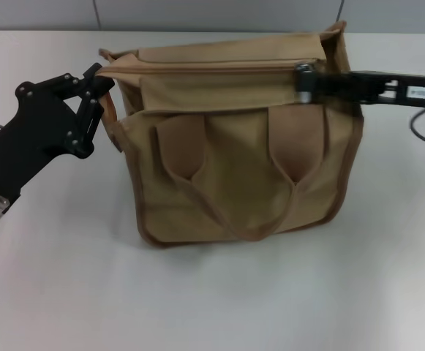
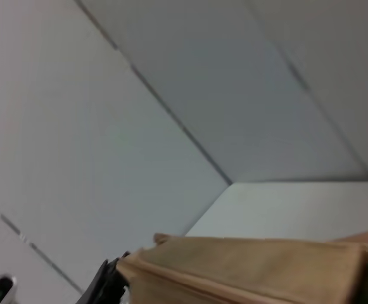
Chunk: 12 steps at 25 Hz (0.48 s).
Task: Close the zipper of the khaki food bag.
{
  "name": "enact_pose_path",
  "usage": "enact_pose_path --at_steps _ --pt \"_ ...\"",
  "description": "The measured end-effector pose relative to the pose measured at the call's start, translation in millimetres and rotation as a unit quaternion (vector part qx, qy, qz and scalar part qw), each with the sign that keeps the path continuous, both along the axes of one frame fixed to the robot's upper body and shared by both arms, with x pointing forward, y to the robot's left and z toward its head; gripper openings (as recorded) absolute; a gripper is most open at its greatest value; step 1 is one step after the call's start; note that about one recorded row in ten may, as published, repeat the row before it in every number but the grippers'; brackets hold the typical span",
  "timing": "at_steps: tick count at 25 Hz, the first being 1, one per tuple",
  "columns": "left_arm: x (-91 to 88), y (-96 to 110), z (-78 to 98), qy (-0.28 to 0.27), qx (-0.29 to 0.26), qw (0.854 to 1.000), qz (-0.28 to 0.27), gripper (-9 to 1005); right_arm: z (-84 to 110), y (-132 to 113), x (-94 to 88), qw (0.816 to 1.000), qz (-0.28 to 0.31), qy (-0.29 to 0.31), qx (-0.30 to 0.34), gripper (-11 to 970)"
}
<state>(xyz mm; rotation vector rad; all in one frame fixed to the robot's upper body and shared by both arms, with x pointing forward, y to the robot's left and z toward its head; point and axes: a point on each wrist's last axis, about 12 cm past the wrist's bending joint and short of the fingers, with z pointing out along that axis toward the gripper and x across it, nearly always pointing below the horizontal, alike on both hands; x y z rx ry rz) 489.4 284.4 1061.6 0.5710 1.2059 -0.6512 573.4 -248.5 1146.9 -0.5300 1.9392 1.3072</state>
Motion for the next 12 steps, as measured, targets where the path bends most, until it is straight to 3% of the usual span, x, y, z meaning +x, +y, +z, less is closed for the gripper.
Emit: enact_pose_path --at_steps 5,12 --pt "6.2 -2.0 1.5 0.000 0.005 1.000 0.000 83 -4.5 -18.6 -8.2 1.000 -0.024 -0.002 0.013 -1" --pt "8.7 -5.5 2.6 -0.001 0.003 1.000 -0.004 93 -4.1 -19.7 -10.5 0.999 -0.012 -0.024 0.030 9"
